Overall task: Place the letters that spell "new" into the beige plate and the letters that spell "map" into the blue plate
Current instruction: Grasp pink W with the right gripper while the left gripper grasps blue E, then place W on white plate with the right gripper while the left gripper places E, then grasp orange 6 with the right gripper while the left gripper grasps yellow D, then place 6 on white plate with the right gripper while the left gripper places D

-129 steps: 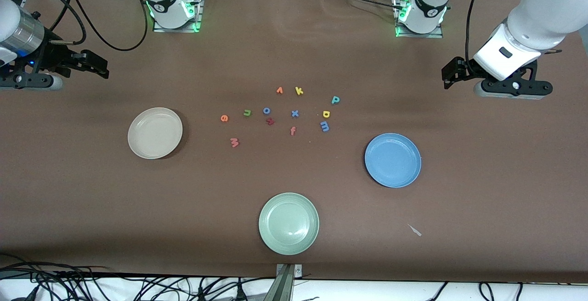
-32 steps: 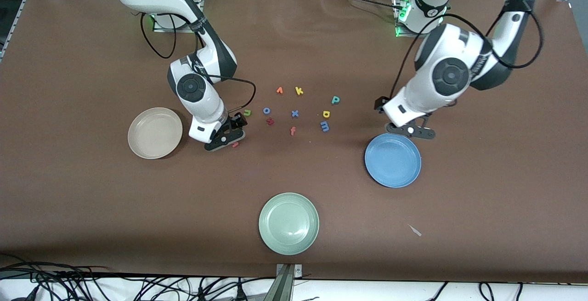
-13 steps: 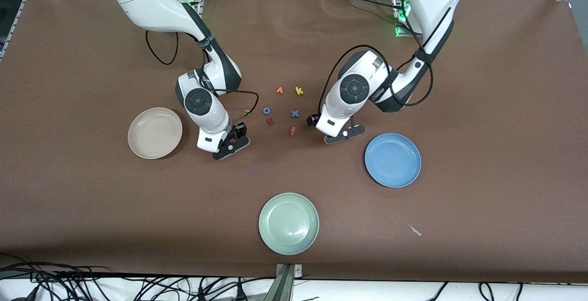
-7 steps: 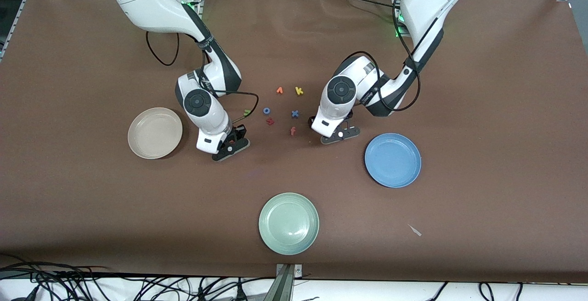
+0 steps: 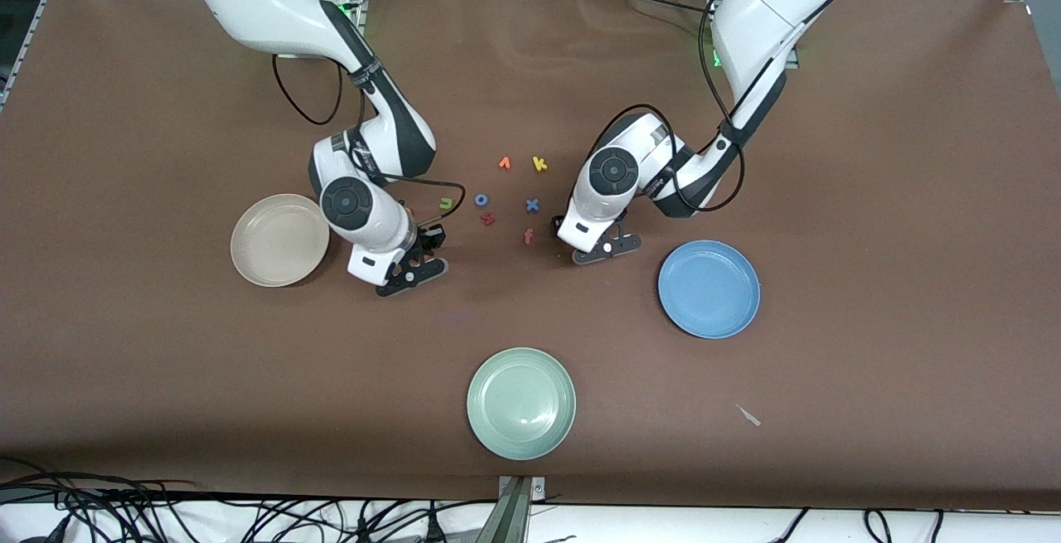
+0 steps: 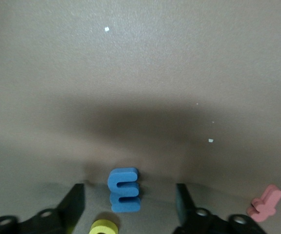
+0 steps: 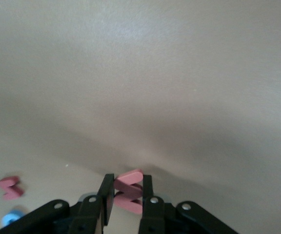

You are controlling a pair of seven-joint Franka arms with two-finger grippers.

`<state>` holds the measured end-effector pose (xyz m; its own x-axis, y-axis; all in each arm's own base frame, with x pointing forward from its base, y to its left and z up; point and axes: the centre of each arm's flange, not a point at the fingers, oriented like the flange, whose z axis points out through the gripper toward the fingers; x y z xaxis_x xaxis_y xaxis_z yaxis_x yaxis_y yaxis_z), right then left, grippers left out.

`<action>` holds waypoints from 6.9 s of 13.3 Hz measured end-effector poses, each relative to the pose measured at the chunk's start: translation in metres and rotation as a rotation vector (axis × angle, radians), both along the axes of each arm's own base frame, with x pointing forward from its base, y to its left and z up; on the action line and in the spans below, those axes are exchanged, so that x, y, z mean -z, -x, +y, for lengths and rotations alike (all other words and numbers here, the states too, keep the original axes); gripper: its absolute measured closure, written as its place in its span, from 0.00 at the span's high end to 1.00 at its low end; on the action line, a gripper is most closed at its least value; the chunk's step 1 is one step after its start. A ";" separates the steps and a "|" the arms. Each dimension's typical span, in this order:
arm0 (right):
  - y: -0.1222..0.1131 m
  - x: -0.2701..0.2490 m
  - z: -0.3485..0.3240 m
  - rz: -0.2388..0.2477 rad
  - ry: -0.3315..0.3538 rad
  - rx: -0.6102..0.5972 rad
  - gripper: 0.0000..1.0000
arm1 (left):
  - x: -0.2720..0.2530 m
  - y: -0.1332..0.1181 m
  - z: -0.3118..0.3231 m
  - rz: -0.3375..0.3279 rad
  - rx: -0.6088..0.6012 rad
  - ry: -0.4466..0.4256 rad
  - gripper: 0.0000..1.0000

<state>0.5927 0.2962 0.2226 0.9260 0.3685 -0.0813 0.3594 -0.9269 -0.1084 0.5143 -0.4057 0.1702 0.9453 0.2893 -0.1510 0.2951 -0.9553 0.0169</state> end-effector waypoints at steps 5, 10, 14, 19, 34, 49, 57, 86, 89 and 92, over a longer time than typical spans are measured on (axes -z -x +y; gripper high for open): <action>-0.013 -0.032 -0.059 0.090 0.066 0.077 0.27 | -0.003 -0.002 0.001 -0.023 0.025 -0.014 0.27; -0.015 -0.058 -0.104 0.121 0.099 0.136 0.27 | -0.005 -0.006 0.007 -0.021 0.030 -0.036 0.27; 0.001 -0.057 -0.152 0.065 0.090 0.132 0.27 | -0.032 -0.024 0.030 -0.005 0.131 -0.078 0.27; 0.011 -0.029 -0.226 0.015 0.109 0.098 0.27 | -0.088 -0.068 0.113 0.008 0.342 -0.094 0.27; 0.024 -0.061 -0.165 0.032 0.094 0.420 1.00 | -0.042 -0.114 0.221 -0.042 0.561 -0.078 0.74; 0.111 0.004 -0.061 -0.057 0.039 0.527 1.00 | -0.081 -0.003 0.064 0.047 0.261 -0.096 1.00; 0.116 0.041 -0.049 -0.083 0.038 0.506 0.96 | -0.046 0.041 0.029 0.008 0.160 -0.032 1.00; 0.034 -0.039 -0.209 0.060 0.204 0.335 0.29 | -0.003 0.056 0.007 -0.042 0.175 -0.025 0.27; 0.030 -0.009 -0.223 0.041 0.229 0.333 0.35 | -0.014 0.039 0.018 -0.020 0.161 -0.095 0.27; 0.028 -0.012 -0.222 0.044 0.222 0.343 0.64 | -0.047 0.016 0.027 0.000 0.210 -0.186 0.27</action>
